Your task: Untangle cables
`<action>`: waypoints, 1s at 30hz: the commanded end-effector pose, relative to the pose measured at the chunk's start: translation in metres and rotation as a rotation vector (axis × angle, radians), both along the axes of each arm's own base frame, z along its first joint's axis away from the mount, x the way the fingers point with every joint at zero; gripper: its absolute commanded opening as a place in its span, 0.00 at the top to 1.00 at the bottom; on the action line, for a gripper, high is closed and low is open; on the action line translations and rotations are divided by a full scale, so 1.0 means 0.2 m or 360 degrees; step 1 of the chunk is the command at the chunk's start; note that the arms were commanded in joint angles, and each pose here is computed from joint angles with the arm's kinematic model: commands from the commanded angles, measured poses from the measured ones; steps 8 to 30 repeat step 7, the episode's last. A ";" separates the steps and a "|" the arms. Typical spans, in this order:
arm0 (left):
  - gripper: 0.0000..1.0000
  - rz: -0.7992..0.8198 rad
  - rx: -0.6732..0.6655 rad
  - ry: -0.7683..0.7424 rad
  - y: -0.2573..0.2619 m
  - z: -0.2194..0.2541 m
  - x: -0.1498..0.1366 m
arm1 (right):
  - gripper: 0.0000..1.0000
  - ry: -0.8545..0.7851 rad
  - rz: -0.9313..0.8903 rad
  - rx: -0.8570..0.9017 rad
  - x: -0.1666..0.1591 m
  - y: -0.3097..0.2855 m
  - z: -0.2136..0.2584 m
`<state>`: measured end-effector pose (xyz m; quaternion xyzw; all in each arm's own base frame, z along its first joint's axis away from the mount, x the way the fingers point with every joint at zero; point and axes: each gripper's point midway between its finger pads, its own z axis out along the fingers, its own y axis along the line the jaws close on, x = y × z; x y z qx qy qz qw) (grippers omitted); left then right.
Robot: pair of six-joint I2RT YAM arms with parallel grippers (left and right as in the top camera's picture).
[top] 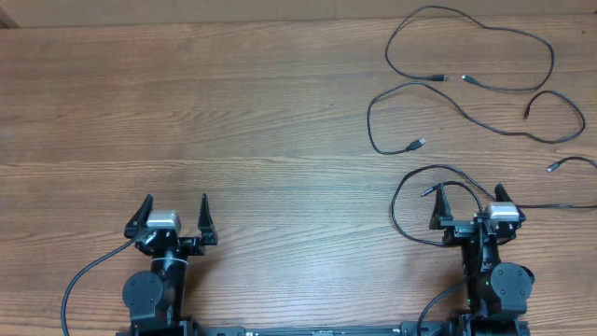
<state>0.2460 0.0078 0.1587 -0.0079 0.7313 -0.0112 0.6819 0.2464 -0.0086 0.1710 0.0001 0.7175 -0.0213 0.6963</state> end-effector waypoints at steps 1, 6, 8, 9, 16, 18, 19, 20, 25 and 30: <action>0.01 0.0005 0.0032 -0.0001 0.00 -0.01 0.00 | 0.00 -0.0010 0.0010 0.0003 0.00 0.01 -0.01; 0.00 0.0005 0.0033 -0.0001 0.00 -0.01 0.00 | 0.00 -0.0010 0.0010 0.0003 0.00 0.01 -0.01; 0.00 0.0006 0.0033 -0.0001 0.00 -0.01 0.00 | 0.00 -0.0010 0.0010 0.0003 0.00 0.01 -0.01; 0.00 0.0006 0.0033 -0.0001 0.00 -0.01 0.00 | 0.00 -0.0010 0.0010 0.0003 0.00 0.01 -0.01; 0.00 0.0006 0.0033 -0.0001 0.00 -0.01 0.00 | 0.00 -0.0010 0.0010 0.0003 0.00 0.01 -0.01; 0.00 0.0006 0.0033 -0.0001 0.00 -0.01 0.00 | 0.00 -0.0010 0.0010 0.0003 0.00 0.01 -0.01; 0.00 0.0006 0.0033 -0.0001 0.00 -0.01 0.00 | 0.00 -0.0010 0.0010 0.0003 0.00 0.01 -0.01; 0.00 0.0006 0.0033 -0.0001 0.00 -0.01 0.00 | 0.00 -0.0010 0.0010 0.0003 0.00 0.01 -0.01; 0.00 0.0006 0.0033 -0.0001 0.00 -0.01 0.00 | 0.00 -0.0010 0.0010 0.0003 0.00 0.01 -0.01; 0.00 0.0006 0.0033 -0.0001 0.00 -0.01 0.00 | 0.00 -0.0010 0.0010 0.0003 0.00 0.01 -0.01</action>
